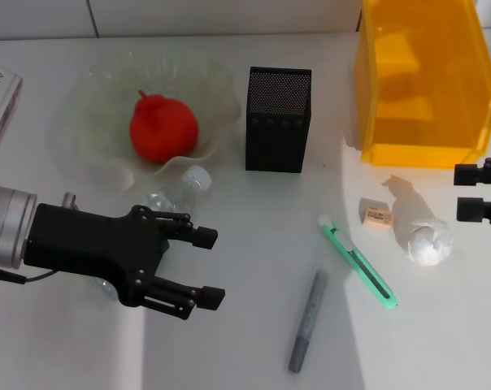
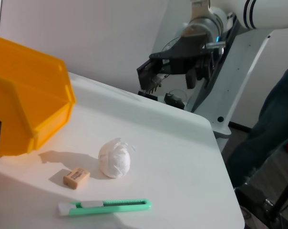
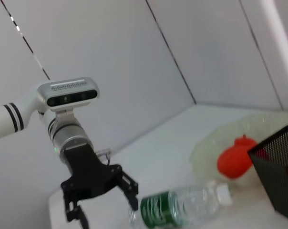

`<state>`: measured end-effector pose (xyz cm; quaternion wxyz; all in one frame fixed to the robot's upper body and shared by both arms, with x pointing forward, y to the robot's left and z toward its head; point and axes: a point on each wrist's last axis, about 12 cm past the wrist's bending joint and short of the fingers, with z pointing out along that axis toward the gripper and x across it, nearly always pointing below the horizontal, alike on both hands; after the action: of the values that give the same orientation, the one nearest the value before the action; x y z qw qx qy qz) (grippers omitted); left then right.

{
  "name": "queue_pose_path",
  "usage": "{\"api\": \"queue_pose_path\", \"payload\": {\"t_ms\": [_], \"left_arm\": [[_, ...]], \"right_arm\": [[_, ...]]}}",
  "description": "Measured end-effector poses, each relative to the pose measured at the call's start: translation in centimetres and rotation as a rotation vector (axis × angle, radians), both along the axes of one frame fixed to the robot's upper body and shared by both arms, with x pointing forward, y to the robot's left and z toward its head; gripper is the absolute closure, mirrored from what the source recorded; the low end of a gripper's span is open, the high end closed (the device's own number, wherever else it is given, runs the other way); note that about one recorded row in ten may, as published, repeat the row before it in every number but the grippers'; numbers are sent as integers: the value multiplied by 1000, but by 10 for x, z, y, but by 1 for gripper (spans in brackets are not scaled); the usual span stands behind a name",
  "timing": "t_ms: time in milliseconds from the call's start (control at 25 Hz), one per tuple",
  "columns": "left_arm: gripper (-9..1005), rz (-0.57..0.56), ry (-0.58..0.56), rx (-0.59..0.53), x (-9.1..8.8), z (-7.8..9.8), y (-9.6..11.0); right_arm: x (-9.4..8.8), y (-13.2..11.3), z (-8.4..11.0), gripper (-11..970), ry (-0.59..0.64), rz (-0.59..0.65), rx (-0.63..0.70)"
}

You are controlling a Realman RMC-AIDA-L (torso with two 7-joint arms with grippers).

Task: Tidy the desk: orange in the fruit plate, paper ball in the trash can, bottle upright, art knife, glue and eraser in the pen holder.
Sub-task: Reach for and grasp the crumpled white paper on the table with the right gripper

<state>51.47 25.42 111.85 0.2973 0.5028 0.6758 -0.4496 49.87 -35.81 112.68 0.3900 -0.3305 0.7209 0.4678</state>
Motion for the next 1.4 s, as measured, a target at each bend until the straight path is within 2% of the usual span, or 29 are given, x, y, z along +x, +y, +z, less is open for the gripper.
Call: {"api": "queue_pose_path", "payload": {"t_ms": [200, 280, 480, 600, 840, 1200, 1400], "left_arm": [[136, 24, 3, 10, 2, -4, 0], [136, 29, 2, 13, 2, -5, 0], [137, 33, 1, 21, 4, -6, -1], [137, 33, 2, 21, 4, -6, -2], [137, 29, 9, 26, 4, -6, -3], [136, 26, 19, 30, 4, -8, -4], [136, 24, 21, 30, 3, -8, -5]], "right_arm": [[31, 3, 51, 230, 138, 50, -188], [41, 11, 71, 231, 187, 53, -317], [53, 34, 95, 231, 272, 10, -639], [54, 47, 93, 231, 290, 9, -755], [56, 78, 69, 231, 261, -5, -907], [68, 111, 35, 232, 215, 60, -994], [71, 116, 28, 232, 217, 70, -999]]}}
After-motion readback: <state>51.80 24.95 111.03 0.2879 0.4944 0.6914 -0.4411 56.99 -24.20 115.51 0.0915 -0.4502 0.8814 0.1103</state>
